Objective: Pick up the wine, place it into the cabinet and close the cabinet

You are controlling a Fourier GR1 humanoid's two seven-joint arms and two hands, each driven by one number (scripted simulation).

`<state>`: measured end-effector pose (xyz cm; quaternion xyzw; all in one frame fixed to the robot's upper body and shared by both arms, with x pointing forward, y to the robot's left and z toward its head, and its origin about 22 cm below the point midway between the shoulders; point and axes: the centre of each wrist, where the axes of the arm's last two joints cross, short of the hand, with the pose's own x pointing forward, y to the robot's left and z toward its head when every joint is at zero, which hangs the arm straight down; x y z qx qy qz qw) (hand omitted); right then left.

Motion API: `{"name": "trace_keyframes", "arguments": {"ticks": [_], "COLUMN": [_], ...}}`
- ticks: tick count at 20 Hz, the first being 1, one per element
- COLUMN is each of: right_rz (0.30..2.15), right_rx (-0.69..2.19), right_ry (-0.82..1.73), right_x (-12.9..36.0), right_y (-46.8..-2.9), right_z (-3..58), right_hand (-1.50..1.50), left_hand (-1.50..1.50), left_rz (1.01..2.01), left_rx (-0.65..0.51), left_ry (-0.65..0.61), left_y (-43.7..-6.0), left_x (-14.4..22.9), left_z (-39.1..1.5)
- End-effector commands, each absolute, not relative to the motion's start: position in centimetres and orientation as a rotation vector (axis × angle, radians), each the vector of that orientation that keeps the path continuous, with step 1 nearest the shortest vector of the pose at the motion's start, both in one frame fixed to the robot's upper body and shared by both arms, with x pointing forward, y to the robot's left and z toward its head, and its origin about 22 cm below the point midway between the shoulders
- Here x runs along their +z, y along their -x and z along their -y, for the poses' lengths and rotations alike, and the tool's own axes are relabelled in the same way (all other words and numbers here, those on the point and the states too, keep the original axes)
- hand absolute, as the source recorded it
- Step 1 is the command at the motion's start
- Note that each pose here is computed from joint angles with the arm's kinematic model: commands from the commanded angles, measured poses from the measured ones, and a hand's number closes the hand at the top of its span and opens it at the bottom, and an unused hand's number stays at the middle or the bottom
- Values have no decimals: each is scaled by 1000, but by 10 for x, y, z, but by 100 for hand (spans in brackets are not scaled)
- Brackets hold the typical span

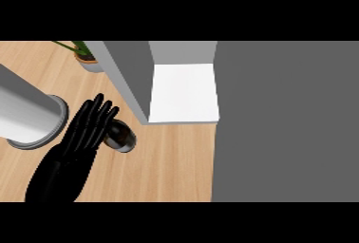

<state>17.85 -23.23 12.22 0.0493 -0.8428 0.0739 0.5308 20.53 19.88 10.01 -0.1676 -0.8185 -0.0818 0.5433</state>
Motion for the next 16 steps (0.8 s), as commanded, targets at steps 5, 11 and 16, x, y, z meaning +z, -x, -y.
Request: {"name": "trace_keyframes", "arguments": {"ticks": [5,11,16], "right_rz": [1927,1952,1932], "right_rx": [219,227,220], "right_ry": [-218,-206,-204], "right_x": [160,184,175], "right_y": [-137,-147,-130], "right_z": [222,220,218], "right_hand": [-150,-150,-150], "left_hand": [-150,-150,-150], "left_rz": [1824,1850,1867], "left_rx": [-182,-155,-141], "left_ry": [578,597,575], "left_y": [-180,-167,-164], "left_x": [120,152,149], "left_z": [-177,-160,-167]}}
